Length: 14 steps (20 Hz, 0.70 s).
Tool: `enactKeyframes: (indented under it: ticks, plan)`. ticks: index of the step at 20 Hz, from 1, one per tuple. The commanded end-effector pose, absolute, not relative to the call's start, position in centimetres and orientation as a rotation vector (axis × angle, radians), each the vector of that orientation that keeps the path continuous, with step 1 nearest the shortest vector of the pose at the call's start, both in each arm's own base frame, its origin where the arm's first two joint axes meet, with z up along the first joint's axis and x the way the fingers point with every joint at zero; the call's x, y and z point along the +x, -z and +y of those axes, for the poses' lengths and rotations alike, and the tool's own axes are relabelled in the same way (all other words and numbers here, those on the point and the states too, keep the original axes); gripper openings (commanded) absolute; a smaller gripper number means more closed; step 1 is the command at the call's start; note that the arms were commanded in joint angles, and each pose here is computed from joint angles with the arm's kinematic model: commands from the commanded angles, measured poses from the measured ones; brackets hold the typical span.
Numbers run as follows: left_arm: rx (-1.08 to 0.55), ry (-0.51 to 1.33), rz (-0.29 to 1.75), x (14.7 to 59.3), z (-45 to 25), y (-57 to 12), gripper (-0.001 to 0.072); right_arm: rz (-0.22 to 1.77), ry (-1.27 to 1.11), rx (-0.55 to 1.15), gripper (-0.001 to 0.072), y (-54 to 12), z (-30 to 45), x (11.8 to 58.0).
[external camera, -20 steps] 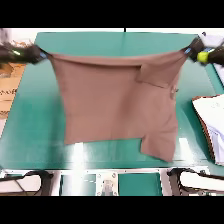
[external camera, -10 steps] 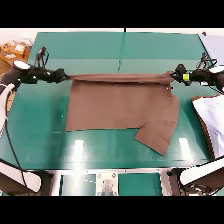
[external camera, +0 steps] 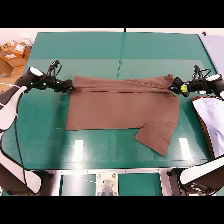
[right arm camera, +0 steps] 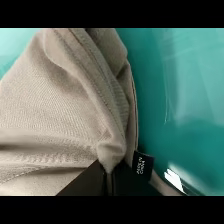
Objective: Fold the shirts.
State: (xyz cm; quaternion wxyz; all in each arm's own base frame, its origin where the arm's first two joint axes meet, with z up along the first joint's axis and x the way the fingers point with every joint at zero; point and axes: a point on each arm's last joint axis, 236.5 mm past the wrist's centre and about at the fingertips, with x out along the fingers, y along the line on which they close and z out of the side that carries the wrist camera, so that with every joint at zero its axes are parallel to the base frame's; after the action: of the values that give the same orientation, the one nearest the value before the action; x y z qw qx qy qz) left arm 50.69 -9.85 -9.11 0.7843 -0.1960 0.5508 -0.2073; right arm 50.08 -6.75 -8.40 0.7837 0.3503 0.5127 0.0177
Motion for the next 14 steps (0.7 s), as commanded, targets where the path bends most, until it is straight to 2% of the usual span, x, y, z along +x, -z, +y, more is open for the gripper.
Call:
enactKeyframes:
  ticks: [1, 2, 5, 7, 8, 10, 11, 12, 14]
  plan:
    - [-0.398, 0.457, 1.284, 48.9, -10.0, 9.1, 0.0246, 1.126, -0.071, 0.751, 0.0253, 7.6, -6.4, 49.9]
    - [-0.382, 0.462, 1.328, 48.2, -9.8, 8.6, 0.0502, 1.137, -0.094, 0.748, 0.0333, 6.7, -6.5, 49.7]
    - [-0.28, 0.427, 1.475, 46.1, -7.8, 6.6, 0.0514, 1.188, -0.134, 0.788, 0.032, 4.2, -7.9, 48.2]
    - [-0.174, 0.335, 1.565, 45.0, -4.8, 5.0, 0.0513, 1.207, -0.124, 0.834, 0.0109, 3.0, -9.4, 46.5]
    - [-0.136, 0.3, 1.593, 44.6, -3.7, 4.1, 0.0513, 1.209, -0.118, 0.849, 0.0041, 2.3, -10.2, 45.7]
    - [-0.107, 0.294, 1.598, 44.5, -3.2, 1.9, 0.0501, 1.195, -0.103, 0.865, 0.0017, 0.8, -11.4, 44.2]
    - [-0.108, 0.29, 1.585, 44.5, -3.2, 1.0, 0.0297, 1.185, -0.095, 0.869, 0.0017, 0.0, -11.7, 43.6]
    - [-0.106, 0.294, 1.579, 44.4, -3.2, 0.4, 0.0017, 1.176, -0.083, 0.875, 0.0016, -0.6, -11.8, 42.7]
    - [-0.124, 0.274, 1.58, 43.8, -3.2, -0.9, 0.0024, 1.19, -0.055, 0.872, 0.0016, -1.0, -11.1, 39.9]
